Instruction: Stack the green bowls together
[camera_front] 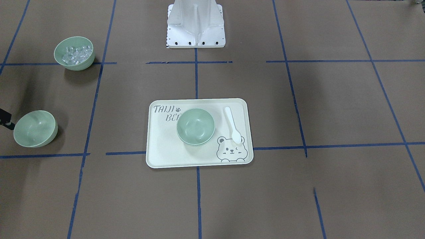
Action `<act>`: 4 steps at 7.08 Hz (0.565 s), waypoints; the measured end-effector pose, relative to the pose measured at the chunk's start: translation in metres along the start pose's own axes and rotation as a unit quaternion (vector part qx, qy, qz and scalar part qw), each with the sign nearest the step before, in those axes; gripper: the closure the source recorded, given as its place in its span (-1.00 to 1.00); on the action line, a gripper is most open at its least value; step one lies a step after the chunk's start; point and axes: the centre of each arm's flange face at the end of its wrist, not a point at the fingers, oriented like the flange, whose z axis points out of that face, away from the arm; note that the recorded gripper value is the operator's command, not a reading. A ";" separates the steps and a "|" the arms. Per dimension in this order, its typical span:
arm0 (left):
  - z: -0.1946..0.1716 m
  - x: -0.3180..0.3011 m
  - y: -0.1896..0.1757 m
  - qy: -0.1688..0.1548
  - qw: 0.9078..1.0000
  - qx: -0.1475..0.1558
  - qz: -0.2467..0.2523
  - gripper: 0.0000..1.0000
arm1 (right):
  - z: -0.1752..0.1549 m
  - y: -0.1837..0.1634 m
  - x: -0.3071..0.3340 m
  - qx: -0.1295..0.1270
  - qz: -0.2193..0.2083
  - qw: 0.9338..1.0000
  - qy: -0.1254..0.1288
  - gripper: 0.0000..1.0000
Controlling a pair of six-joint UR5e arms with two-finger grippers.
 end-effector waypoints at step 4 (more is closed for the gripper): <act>-0.001 0.005 -0.001 0.018 1.000 0.007 -0.001 -1.00 | -0.003 0.016 -0.010 0.010 -0.009 1.000 -0.012 1.00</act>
